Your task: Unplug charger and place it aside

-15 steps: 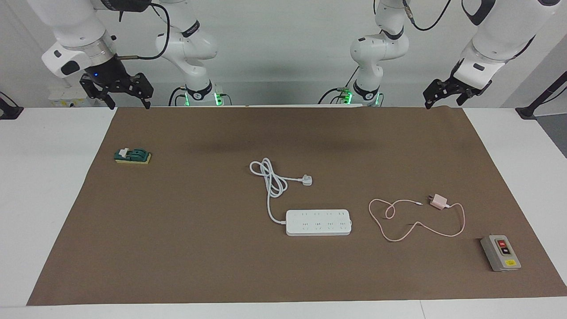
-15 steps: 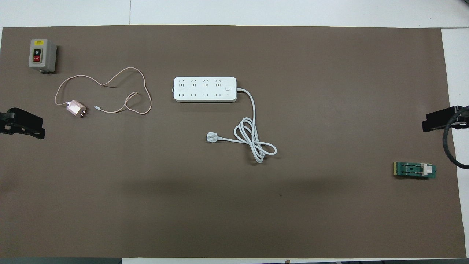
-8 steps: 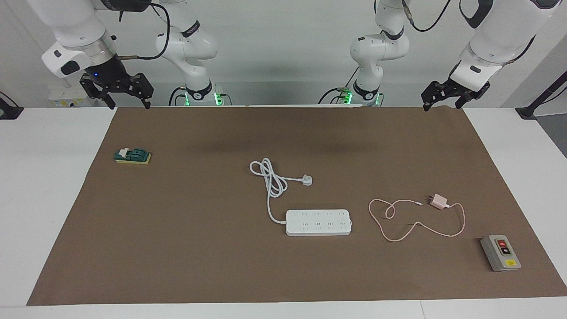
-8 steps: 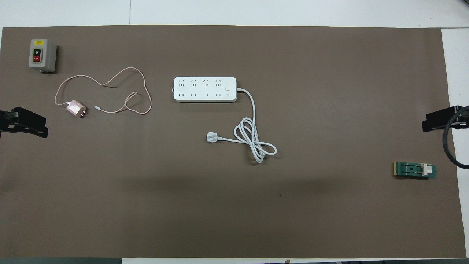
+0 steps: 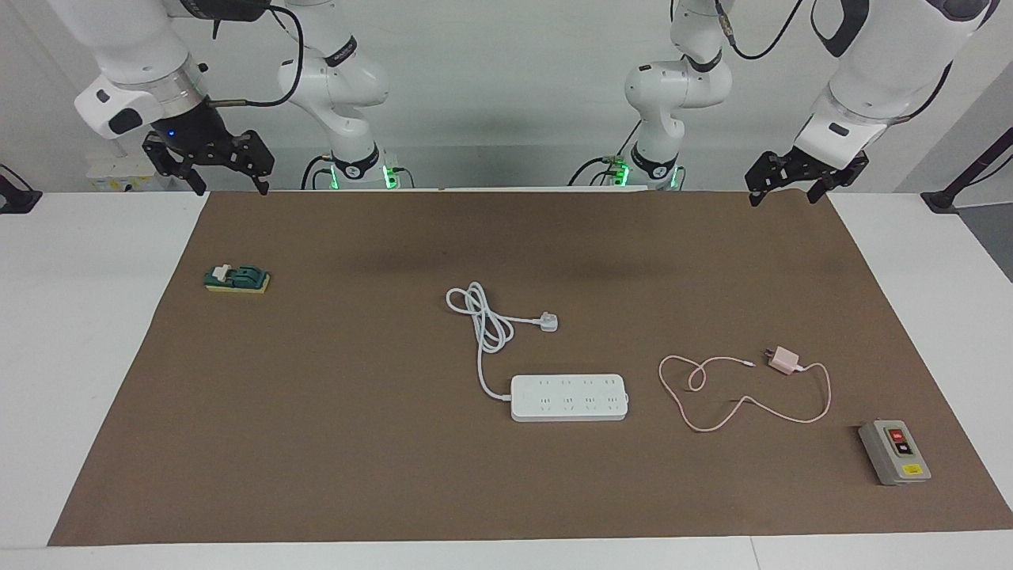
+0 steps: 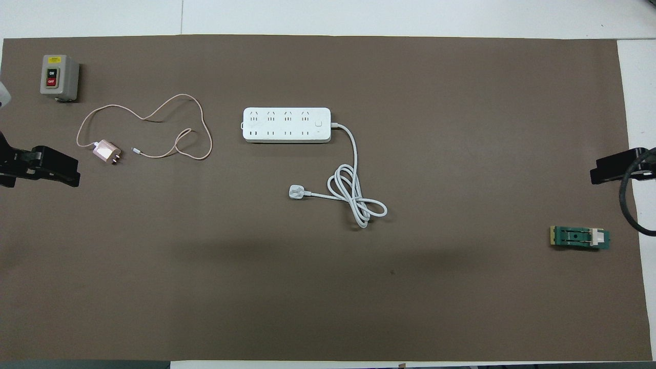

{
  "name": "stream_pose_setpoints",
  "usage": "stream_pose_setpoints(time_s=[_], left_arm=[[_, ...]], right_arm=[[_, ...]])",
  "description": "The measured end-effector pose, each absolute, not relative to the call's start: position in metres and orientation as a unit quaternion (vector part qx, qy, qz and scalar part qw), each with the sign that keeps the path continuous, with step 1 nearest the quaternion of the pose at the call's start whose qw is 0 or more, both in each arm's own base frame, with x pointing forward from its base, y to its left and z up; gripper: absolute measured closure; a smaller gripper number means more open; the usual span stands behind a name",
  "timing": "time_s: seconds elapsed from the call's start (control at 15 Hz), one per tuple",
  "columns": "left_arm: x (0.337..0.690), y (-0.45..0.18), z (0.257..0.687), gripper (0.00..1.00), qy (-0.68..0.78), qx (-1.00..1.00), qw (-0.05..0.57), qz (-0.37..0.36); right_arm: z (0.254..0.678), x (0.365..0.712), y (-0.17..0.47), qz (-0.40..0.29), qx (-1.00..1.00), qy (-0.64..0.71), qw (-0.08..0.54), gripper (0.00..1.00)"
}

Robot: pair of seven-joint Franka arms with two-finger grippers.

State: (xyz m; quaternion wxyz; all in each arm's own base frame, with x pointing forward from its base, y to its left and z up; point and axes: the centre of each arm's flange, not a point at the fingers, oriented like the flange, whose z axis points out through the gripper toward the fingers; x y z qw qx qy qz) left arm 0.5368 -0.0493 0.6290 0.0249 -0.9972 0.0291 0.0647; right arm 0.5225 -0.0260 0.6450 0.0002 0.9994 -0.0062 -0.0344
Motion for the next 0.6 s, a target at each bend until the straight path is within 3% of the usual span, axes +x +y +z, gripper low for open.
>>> stream_pose_setpoints(time_s=[0.6], left_arm=[[0.5376, -0.0484, 0.628, 0.0, 0.027, -0.997, 0.023, 0.064]], right_arm=[[0.645, 0.5225, -0.026, -0.034, 0.999, -0.006, 0.0, 0.0]])
